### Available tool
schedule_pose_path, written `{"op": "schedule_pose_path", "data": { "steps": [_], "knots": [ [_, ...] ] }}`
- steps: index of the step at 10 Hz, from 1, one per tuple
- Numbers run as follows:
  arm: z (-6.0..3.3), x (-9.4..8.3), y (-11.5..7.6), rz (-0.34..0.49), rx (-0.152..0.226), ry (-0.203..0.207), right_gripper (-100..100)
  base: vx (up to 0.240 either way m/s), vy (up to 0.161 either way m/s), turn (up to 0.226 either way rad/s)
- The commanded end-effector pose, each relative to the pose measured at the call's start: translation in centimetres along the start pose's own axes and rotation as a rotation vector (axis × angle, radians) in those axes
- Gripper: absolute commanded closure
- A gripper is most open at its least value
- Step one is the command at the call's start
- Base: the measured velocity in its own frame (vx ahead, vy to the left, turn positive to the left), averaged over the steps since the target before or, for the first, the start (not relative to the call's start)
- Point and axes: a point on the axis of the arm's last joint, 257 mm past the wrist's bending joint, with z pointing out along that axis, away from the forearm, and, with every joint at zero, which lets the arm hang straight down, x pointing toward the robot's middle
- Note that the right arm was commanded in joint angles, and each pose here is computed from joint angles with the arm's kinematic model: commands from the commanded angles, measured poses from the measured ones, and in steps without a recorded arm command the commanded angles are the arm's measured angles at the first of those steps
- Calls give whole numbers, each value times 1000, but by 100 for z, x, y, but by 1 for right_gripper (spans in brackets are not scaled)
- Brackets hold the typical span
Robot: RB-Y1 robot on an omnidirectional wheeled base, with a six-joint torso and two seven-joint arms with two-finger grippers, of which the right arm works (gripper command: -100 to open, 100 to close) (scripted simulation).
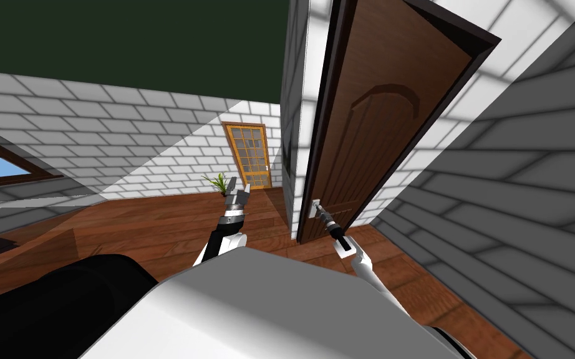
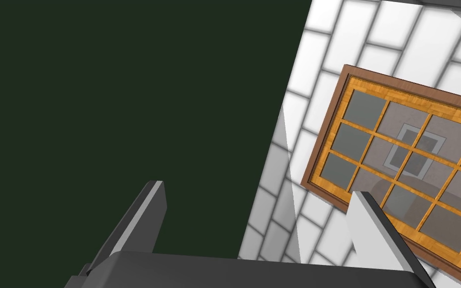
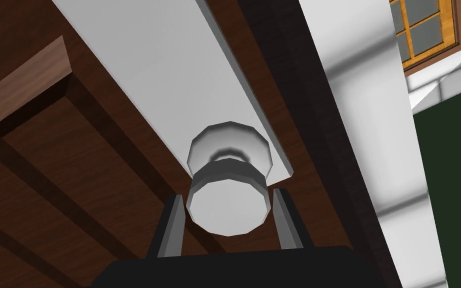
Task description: Pull the door open
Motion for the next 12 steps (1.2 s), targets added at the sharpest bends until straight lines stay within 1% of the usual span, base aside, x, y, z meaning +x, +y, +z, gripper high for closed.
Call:
{"op": "schedule_pose_path", "data": {
  "steps": [1,3,4,5,6,8,9,11,12],
  "knots": [
    [9,1,14,36,-2,-1,100,-27,-27,-2],
    [51,16,78,130,-12,-3,100,-44,-34,-10],
    [51,16,78,145,-12,-3,100,-36,-29,-4],
    [72,23,110,194,-16,-3,100,-42,-34,-11],
    [72,23,110,199,-16,-3,100,-31,-26,-1],
    [120,42,187,297,-28,-2,100,-36,-36,-12],
    [120,42,187,314,-28,-2,100,-39,-34,2],
    [166,62,263,411,-38,0,100,-48,-48,-9],
    [166,62,263,429,-38,1,100,-42,-33,-4]
  ]
}}
